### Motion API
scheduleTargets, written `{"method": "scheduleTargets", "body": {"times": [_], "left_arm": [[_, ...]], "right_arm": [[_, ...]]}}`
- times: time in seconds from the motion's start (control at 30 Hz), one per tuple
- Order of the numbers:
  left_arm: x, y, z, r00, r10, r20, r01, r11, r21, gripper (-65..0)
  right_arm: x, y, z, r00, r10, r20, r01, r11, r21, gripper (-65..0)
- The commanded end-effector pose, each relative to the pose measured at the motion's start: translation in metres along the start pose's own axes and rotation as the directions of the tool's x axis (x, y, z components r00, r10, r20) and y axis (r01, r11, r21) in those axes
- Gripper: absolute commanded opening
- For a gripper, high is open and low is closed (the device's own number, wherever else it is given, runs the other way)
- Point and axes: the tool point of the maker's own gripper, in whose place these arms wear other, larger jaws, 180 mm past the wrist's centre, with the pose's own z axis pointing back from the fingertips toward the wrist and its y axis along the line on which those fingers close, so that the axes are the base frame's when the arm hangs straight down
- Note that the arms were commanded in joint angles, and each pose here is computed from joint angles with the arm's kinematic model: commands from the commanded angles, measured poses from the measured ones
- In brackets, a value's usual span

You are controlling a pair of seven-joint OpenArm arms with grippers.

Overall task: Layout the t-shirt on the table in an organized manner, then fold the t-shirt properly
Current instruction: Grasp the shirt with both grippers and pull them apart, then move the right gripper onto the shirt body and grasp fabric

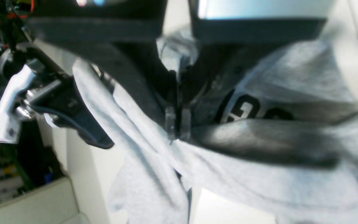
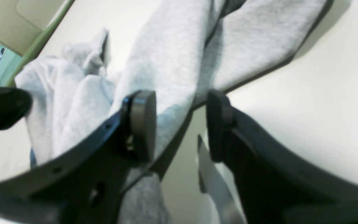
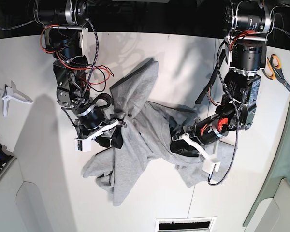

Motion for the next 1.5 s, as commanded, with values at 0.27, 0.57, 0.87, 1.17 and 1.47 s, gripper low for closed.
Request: {"method": "scheduleTargets", "body": {"times": [0.27, 0.57, 0.87, 1.17, 1.47], "left_arm": [[0.022, 0.007, 0.058, 0.985, -0.163, 0.06, 0.162, 0.986, 0.03, -65.0], [0.032, 0.04, 0.129, 0.981, -0.151, 0.126, 0.131, 0.98, 0.153, -65.0], [0.04, 0.078, 0.189, 0.976, -0.154, 0.155, 0.109, 0.958, 0.267, -65.0], [0.058, 0.101, 0.225, 0.967, -0.187, 0.172, 0.116, 0.927, 0.356, -65.0], [0.041, 0.107, 0.23, 0.976, -0.178, 0.124, 0.119, 0.918, 0.377, -65.0]], "right_arm": [[0.024, 0.004, -0.004, 0.998, 0.012, 0.06, -0.013, 1.0, 0.019, -38.5], [0.024, 0.004, -0.004, 0.998, 0.012, 0.06, -0.013, 1.0, 0.018, -38.5], [0.027, -0.008, 0.0, 0.998, 0.029, 0.062, -0.029, 1.0, 0.001, -38.5], [0.04, -0.049, 0.016, 0.994, 0.085, 0.063, -0.08, 0.994, -0.076, -38.5], [0.081, -0.088, 0.03, 0.969, 0.141, 0.202, -0.093, 0.968, -0.232, -38.5]]}}
